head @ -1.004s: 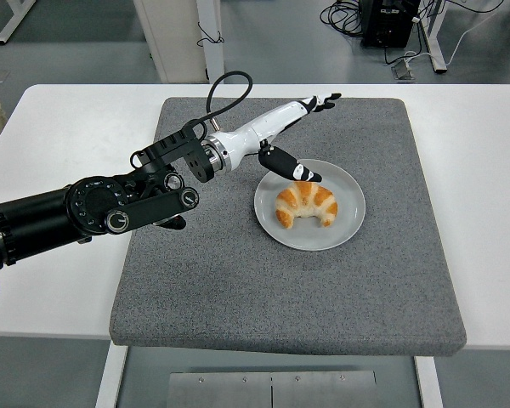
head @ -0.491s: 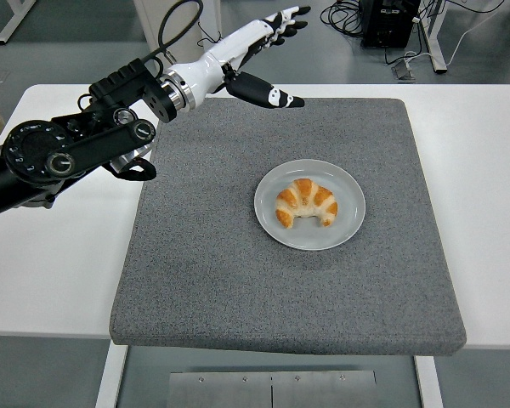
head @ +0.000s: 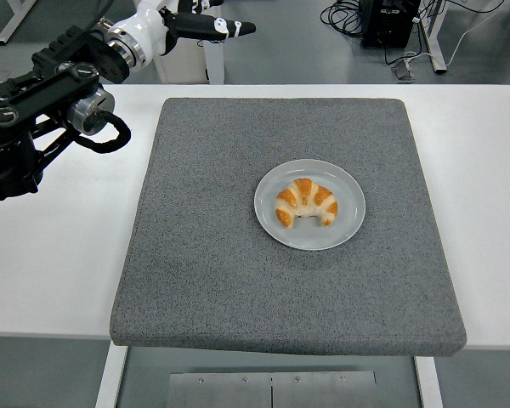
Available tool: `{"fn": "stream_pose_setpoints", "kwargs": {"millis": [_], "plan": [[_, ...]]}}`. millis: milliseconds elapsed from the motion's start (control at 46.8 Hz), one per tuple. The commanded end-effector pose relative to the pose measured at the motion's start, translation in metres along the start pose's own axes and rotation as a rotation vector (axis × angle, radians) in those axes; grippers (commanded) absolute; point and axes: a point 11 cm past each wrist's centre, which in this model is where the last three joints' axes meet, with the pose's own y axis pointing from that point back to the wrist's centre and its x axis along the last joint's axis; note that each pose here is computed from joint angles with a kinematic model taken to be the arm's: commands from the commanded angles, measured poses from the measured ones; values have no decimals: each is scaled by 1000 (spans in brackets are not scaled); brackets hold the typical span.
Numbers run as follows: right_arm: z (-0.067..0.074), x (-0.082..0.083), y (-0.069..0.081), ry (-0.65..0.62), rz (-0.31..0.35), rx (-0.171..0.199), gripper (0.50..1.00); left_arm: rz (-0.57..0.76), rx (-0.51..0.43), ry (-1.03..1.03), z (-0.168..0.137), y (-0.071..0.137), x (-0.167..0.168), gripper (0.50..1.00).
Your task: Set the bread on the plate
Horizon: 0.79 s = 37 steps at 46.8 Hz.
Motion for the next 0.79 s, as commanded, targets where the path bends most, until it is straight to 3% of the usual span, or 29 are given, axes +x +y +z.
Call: {"fn": "stream_pose_setpoints", "kwargs": {"millis": [0,449,769], "plan": [[0,0,0,0,0,0,1000,30,6,32,-7,1,11,971],[0,0,0,0,0,0,1000,208,81,383,-72,2,52,971],[0,0,0,0,0,0,1000,258,57,610,-85,1,56,971]]}}
